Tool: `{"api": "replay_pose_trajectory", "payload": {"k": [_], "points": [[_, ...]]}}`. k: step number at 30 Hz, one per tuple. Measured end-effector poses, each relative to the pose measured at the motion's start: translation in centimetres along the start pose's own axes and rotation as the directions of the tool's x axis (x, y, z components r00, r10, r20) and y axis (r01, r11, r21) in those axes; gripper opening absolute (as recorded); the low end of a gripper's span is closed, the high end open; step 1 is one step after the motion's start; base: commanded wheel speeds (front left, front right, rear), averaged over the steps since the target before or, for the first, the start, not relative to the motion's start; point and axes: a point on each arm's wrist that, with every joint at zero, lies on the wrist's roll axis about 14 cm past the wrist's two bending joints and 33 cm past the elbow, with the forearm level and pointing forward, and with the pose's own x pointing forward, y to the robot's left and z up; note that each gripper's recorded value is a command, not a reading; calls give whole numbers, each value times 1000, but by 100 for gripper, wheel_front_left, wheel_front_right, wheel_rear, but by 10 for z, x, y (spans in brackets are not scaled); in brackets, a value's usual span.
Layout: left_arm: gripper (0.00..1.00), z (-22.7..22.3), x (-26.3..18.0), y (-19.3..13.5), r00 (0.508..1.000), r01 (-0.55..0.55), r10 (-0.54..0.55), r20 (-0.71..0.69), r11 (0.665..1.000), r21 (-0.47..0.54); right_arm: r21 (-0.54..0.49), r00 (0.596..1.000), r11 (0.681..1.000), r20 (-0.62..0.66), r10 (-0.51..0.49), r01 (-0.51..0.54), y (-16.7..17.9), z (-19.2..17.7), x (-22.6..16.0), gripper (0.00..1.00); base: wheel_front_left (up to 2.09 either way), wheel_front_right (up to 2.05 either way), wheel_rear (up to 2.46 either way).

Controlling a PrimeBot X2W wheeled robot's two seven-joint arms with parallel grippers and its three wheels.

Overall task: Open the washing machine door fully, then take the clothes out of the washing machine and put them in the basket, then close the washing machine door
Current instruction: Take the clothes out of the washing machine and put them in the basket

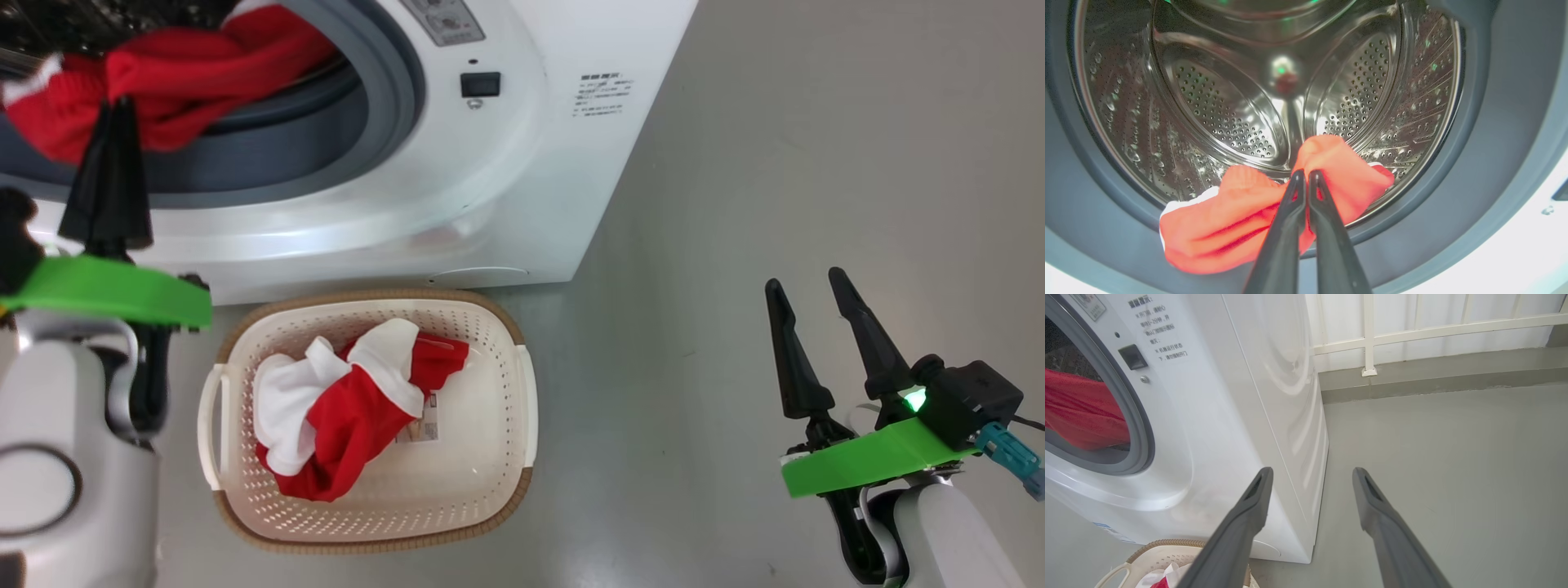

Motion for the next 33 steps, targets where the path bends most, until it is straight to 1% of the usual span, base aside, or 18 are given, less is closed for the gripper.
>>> {"api": "replay_pose_trajectory", "payload": {"k": [6,14,23,26,27,29,33], "points": [[0,14,-25,5,997,-39,39,61,999,-8,0,1000,1000,12,11,-11,4,4,2,100,0,0,0],[0,48,-48,3,983,-39,38,178,999,-1,-15,1000,1000,7,20,-20,6,2,3,100,0,0,0],[0,100,-62,-5,937,-27,24,349,1000,5,-15,1000,1000,-8,21,-21,7,-4,5,100,0,0,0],[0,114,-64,-11,919,-16,6,395,1000,22,-15,1000,1000,-14,19,-19,5,-6,5,100,0,0,0],[0,114,-65,-13,918,-12,3,397,1000,21,-15,1000,1000,-16,18,-18,5,-7,5,100,0,0,0],[0,101,-65,-14,933,-8,2,361,1000,16,-15,1000,1000,-20,16,-17,4,-9,6,100,0,0,0],[0,55,-68,-15,972,-6,7,234,1000,-5,-15,999,1000,-30,17,-17,4,-13,6,100,0,0,0]]}}
